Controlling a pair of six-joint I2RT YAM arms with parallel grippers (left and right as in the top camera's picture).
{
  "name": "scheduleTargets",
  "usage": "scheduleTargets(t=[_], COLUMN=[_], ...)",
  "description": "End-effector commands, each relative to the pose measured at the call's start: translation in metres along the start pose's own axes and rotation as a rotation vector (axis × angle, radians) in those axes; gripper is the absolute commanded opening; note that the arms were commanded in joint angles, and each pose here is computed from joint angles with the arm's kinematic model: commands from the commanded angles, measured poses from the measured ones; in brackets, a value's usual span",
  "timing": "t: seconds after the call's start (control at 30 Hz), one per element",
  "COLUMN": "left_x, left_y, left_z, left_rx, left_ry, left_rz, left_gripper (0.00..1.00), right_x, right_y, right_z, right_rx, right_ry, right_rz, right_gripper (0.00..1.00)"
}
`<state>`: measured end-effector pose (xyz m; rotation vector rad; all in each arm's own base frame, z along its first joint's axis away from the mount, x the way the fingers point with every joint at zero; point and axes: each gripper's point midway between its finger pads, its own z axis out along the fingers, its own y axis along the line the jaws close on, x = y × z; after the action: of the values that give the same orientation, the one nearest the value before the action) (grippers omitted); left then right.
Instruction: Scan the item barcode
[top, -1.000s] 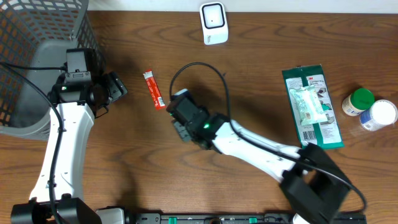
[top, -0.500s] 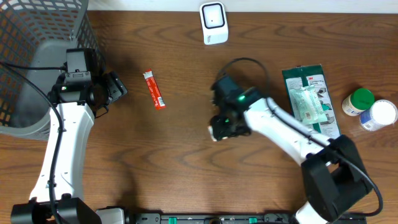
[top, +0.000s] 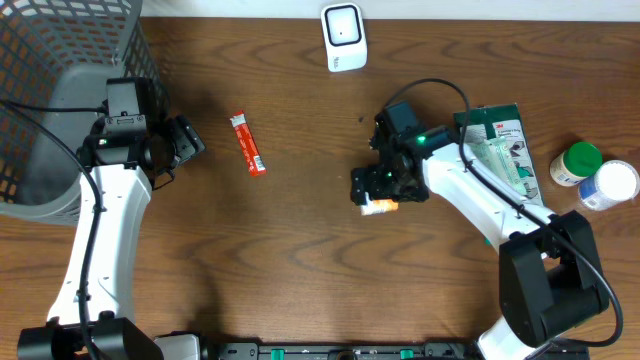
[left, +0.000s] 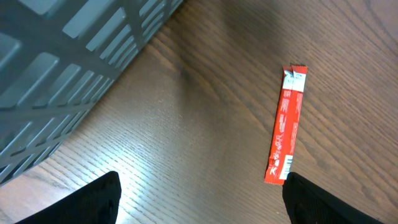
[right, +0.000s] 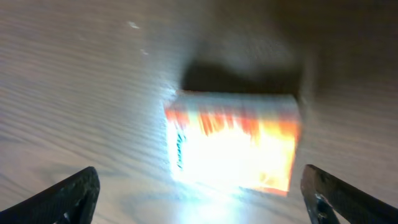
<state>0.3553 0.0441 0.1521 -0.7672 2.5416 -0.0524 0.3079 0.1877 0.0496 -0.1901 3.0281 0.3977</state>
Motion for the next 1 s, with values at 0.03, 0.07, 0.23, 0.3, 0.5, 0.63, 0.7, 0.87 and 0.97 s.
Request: scheduleTargets(t=[0.03,0.07,0.23,0.3,0.5,0.63,0.7,0.87,0.97], left_x=[-0.005,-0.005,-0.005,-0.005,-0.005,-0.005,-0.005,-0.005,-0.005], left_y=[0.004,0.004,0.004,0.004,0.004,0.004,0.004,0.004,0.004], left_z=[-0.005,-0.005,-0.005,-0.005,-0.005,-0.005,-0.005,-0.005,-0.005], left_rx=[-0.008,-0.008,-0.008,-0.008,-0.008,-0.008,-0.008,-0.008,-0.008], left_ry=[-0.021,-0.021,-0.021,-0.021,-0.021,-0.021,-0.021,-0.021,-0.021], left_rz=[-0.017,-0.017,-0.017,-0.017,-0.017,-0.017,-0.017,-0.017,-0.017], left_gripper=[0.84,0.84,0.84,0.84,0.84,0.84,0.84,0.84,0.84], right_x=[-0.001,-0.002,-0.022,-0.03,-0.026,-0.008,0.003,0.03,0.042], right_y=[0.018,0.019,0.007,0.002,-0.027,-0.042,-0.047,-0.059,-0.049], right_z=[0.005,0.003,-0.035,-0.05,-0.057,-0.036,-0.022,0.011,0.022], right_rx=[-0.018,-0.019,0.015,0.009,0.039,0.057,0.062,0.063,0.006], right_ry=[-0.01,-0.014,-0.087,-0.122,-0.105,-0.058,-0.038,-0.005,0.03], right_rz=[0.018,0.017,0.01,0.031,0.108,0.142,0.179,0.356,0.386], right_gripper=[0.99,0.99,0.99,0.89,0.01,0.01,0.01,0.01,0.01])
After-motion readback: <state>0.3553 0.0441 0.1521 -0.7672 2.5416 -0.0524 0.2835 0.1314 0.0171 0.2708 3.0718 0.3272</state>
